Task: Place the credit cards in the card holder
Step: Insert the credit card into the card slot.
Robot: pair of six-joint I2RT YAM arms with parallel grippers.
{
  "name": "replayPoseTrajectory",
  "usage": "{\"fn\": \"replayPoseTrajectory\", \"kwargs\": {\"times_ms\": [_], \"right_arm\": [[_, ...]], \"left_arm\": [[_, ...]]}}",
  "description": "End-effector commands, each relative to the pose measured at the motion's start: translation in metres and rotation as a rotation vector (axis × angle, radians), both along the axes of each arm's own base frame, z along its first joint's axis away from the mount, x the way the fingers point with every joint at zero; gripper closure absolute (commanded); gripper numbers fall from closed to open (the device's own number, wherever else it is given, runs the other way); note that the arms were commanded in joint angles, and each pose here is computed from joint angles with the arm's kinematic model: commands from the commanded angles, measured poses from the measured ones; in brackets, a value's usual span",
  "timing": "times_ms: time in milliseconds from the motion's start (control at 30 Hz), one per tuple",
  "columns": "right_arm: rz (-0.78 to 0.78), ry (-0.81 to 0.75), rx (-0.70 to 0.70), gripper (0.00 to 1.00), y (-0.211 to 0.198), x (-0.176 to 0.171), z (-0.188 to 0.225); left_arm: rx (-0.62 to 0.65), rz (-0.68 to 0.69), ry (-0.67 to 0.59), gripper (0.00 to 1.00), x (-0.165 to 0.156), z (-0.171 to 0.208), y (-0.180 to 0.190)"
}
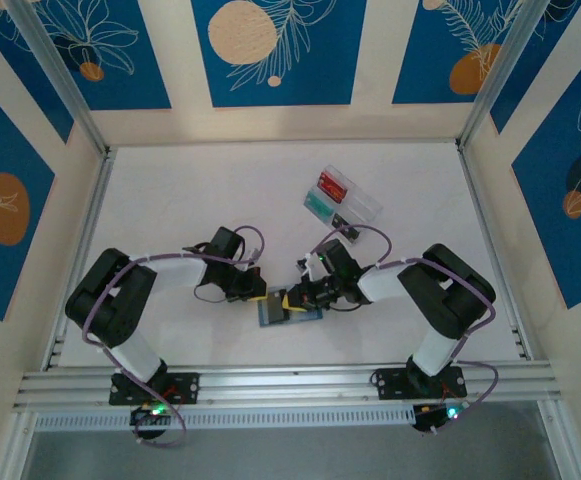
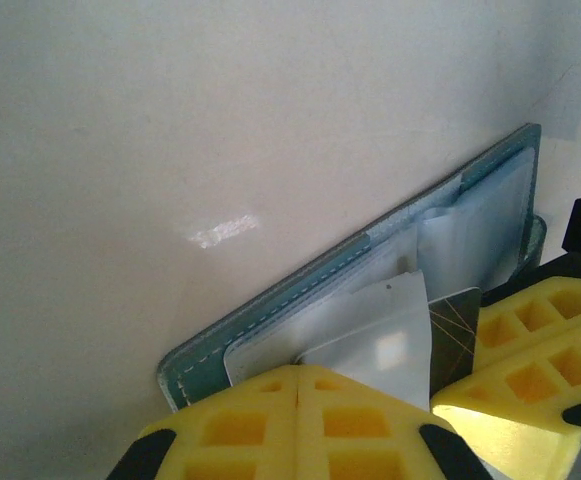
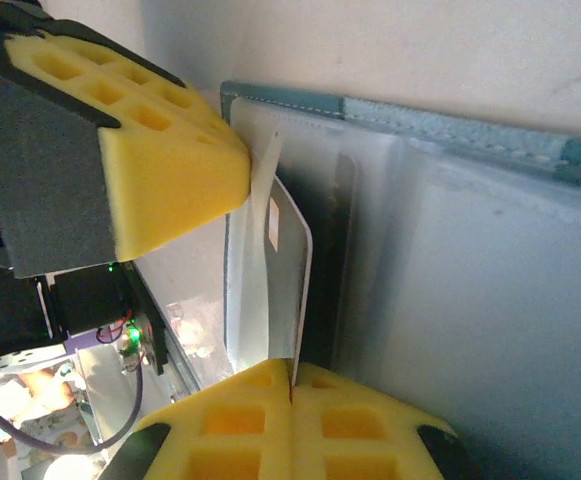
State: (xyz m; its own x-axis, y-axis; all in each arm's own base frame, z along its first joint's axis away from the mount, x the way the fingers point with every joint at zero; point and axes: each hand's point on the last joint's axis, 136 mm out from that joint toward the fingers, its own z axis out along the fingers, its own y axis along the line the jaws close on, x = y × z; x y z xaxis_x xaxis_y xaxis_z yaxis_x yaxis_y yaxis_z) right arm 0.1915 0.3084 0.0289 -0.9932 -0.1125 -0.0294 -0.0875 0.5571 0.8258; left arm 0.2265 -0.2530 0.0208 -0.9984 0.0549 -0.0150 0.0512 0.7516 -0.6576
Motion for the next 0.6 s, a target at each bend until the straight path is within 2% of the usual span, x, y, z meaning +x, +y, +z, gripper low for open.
{"fn": "replayPoseTrajectory", "kwargs": {"times_ms": [0, 367, 567], "right_arm": [[-0.044, -0.003, -0.057, 1.0, 0.002, 0.007, -0.013], [-0.039, 0.005, -0.11, 1.0, -0.006, 0.009, -0.019], [-0.001, 0.006, -0.105, 1.0, -0.002, 0.007, -0.017]], "left_arm": [[0.164, 0.024, 0.121, 1.0, -0.03, -0.035, 0.031], [0.121, 0.022, 0.061, 1.0, -0.024, 0.001, 0.027], [0.156, 0.007, 0.057, 1.0, -0.03, -0.002, 0.035]]}}
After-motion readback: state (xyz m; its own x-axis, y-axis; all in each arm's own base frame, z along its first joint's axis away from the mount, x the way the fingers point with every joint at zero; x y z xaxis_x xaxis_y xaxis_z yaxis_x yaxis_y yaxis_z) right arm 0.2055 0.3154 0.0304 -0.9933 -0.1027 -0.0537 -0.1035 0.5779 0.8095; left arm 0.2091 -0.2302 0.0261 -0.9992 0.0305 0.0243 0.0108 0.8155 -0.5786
